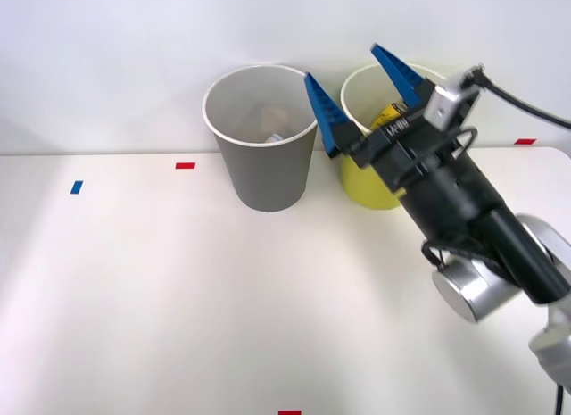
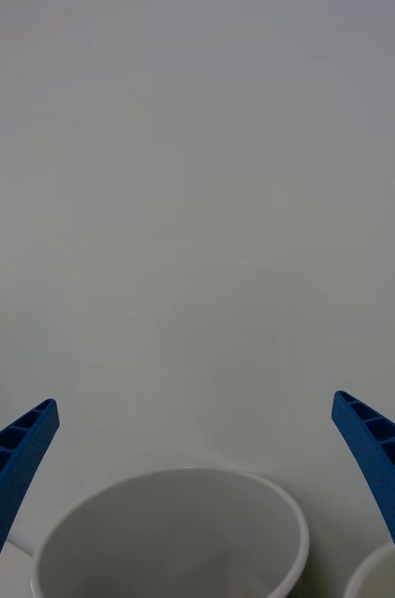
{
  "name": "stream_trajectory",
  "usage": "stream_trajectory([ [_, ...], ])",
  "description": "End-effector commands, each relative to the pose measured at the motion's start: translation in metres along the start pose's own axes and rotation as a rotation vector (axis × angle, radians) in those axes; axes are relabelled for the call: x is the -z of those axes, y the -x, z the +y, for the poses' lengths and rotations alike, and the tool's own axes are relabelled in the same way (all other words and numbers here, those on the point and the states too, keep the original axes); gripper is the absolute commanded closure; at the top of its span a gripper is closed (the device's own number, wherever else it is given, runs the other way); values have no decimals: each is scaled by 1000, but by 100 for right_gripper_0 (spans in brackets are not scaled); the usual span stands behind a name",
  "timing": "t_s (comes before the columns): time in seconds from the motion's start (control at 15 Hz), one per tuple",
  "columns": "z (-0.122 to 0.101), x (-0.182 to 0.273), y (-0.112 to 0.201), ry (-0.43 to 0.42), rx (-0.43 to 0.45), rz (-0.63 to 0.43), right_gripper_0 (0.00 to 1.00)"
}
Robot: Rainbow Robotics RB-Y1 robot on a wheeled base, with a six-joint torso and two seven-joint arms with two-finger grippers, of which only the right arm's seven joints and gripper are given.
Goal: Put cans in the gray bin, plastic bottles in the light green bin
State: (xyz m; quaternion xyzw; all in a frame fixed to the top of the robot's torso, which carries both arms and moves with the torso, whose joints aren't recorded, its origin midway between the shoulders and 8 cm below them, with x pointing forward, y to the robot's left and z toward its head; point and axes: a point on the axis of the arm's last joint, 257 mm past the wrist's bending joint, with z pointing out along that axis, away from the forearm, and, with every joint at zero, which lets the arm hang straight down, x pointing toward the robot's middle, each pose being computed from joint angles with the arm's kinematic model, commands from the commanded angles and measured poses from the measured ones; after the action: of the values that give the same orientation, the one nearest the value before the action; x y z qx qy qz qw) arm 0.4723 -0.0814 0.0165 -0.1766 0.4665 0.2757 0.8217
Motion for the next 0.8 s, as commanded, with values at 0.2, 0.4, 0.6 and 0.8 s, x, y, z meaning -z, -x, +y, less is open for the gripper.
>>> stream_trajectory([
  [0.2, -4, 124, -2, -150, -85, 63, 0],
  [0.4, -4, 178, -14, -270, -151, 84, 0],
  [0.6, -4, 221, -30, -393, -205, 123, 0],
  [0.8, -3, 249, -41, -512, -245, 141, 0],
])
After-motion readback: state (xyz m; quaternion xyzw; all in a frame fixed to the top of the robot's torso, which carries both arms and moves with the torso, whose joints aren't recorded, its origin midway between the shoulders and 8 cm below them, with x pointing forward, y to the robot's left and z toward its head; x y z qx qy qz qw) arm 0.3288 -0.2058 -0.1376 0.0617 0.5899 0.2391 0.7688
